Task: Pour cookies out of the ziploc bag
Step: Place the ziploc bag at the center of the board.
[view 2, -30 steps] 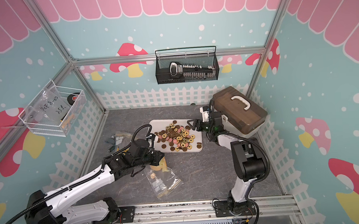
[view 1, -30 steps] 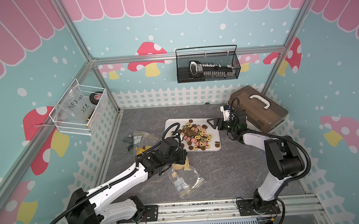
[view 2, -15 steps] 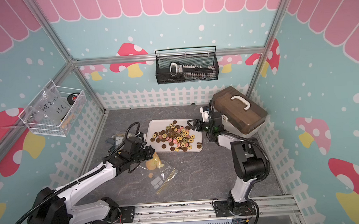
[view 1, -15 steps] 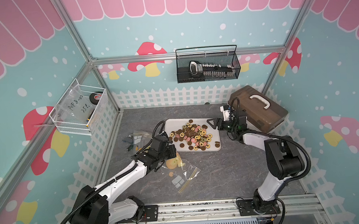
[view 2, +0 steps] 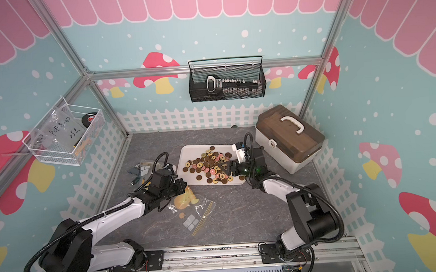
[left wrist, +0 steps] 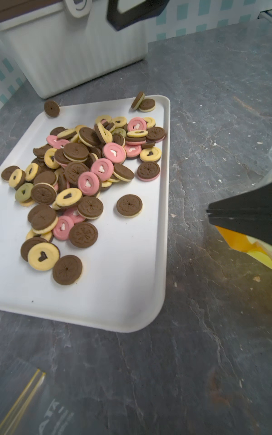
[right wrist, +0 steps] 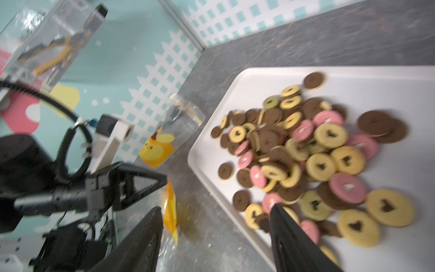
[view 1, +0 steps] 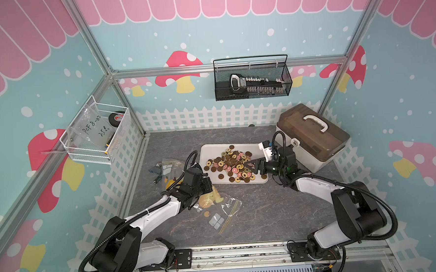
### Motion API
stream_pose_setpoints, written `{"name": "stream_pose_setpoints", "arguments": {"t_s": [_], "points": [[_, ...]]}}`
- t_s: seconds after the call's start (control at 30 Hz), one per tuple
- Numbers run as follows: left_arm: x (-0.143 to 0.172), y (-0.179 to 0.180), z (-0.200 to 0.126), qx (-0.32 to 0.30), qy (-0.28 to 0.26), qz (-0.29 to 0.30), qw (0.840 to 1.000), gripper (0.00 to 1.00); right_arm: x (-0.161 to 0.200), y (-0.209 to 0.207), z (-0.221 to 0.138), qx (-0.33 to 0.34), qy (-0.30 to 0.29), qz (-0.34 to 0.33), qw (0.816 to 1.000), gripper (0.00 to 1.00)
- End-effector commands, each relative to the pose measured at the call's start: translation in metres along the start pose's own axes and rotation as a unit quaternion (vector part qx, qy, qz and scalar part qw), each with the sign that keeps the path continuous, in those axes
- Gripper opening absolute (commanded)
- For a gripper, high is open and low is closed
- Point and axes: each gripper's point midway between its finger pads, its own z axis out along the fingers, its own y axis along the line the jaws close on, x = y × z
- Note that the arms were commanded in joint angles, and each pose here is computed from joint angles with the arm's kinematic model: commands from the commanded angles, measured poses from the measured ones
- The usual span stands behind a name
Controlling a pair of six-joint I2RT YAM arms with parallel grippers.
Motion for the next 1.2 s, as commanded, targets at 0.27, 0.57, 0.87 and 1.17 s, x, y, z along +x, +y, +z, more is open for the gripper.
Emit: {"name": "stream_pose_setpoints", "arguments": {"t_s": [0.27,0.57,0.87,1.17], "points": [[-0.012,-0.001,-0.003,0.01,-0.04,0.003,0.999,0.01,0.096,0.021,-0.063,0.048,-0.022,0.009,0.999,0.75],[-0.011,0.002,-0.004,0.01,-0.045,0.0,0.999,0.01,0.14,0.024,-0.037,0.003,0.054,0.048,0.997,0.71],[-0.011,0.003,0.0,0.009,-0.037,-0.004,0.999,0.05,0.14,0.051,0.001,-0.058,0.052,0.057,0.995,0.63],[-0.009,0.008,0.004,0.011,-0.027,-0.014,0.999,0.13,0.142,0.054,0.024,-0.079,0.053,0.067,0.993,0.49]]}}
